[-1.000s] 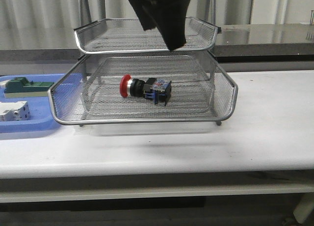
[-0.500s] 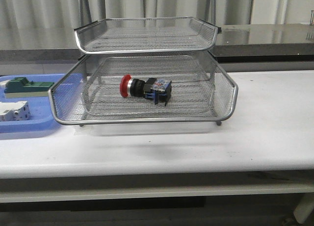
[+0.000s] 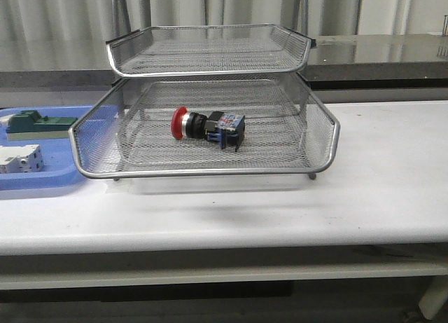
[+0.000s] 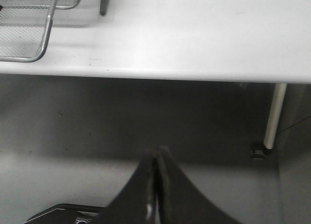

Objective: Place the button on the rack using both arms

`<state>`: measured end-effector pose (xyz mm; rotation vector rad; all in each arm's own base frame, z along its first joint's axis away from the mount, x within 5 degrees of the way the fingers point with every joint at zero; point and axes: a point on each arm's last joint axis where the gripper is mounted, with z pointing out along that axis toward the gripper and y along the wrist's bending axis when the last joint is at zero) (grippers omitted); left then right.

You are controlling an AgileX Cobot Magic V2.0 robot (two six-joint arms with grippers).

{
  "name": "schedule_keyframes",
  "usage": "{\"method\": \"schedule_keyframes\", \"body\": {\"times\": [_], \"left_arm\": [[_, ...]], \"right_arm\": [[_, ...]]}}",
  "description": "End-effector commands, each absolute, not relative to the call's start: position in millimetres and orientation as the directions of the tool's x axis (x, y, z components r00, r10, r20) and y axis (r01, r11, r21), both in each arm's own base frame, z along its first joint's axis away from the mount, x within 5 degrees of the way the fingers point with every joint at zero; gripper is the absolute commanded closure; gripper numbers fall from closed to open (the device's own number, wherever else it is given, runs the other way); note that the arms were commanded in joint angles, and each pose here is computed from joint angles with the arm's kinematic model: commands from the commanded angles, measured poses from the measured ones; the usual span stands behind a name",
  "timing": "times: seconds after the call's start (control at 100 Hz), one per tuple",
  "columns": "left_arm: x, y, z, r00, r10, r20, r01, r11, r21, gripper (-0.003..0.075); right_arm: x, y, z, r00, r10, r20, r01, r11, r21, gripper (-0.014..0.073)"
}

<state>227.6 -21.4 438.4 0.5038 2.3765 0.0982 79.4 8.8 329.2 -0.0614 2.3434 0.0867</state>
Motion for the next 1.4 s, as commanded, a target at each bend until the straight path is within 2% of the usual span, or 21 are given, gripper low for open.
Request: {"method": "schedule_keyframes", "body": {"times": [0.0,0.2,0.34,0.58,0.8,0.94,1.3,1.39], "left_arm": [[204.5,-12.2,451.4,-0.57,0.31,-0.761,0.247,0.948,0.201,0.0128],[165.4,0.7,428.3,-0.384,0.207,-0.9,0.105,0.978,0.18,0.0128],[140.9,0.6,403.8,-0.256,0.164,-0.953,0.063,0.986,0.153,0.0128],[110.8,2.1,344.2,-0.089,0.135,-0.987,-0.001,0.991,0.135,0.0128],[105.1,4.7,291.4,-0.056,0.132,-0.99,-0.037,0.99,0.135,0.0128],[105.6,6.3,278.5,-0.011,0.135,-0.991,-0.061,0.989,0.136,0.0128],[105.3,7.4,281.4,0.05,0.14,-0.989,-0.081,0.987,0.135,0.0131],[105.3,7.4,281.4,0.05,0.14,-0.989,-0.081,0.987,0.135,0.0157]], "right_arm": [[82.3,7.8,342.7,-0.636,-0.016,-0.771,-0.067,0.997,0.035,0.0663],[82.3,7.8,342.7,-0.636,-0.016,-0.771,-0.067,0.997,0.035,0.0663],[82.3,7.8,342.7,-0.636,-0.016,-0.771,-0.067,0.997,0.035,0.0663],[82.3,7.8,342.7,-0.636,-0.016,-0.771,-0.067,0.997,0.035,0.0663],[82.3,7.8,342.7,-0.636,-0.016,-0.771,-0.067,0.997,0.035,0.0663],[82.3,7.8,342.7,-0.636,-0.016,-0.771,-0.067,0.997,0.035,0.0663],[82.3,7.8,342.7,-0.636,-0.016,-0.771,-0.067,0.997,0.035,0.0663],[82.3,7.8,342.7,-0.636,-0.016,-0.771,-0.067,0.997,0.035,0.0663]]}}
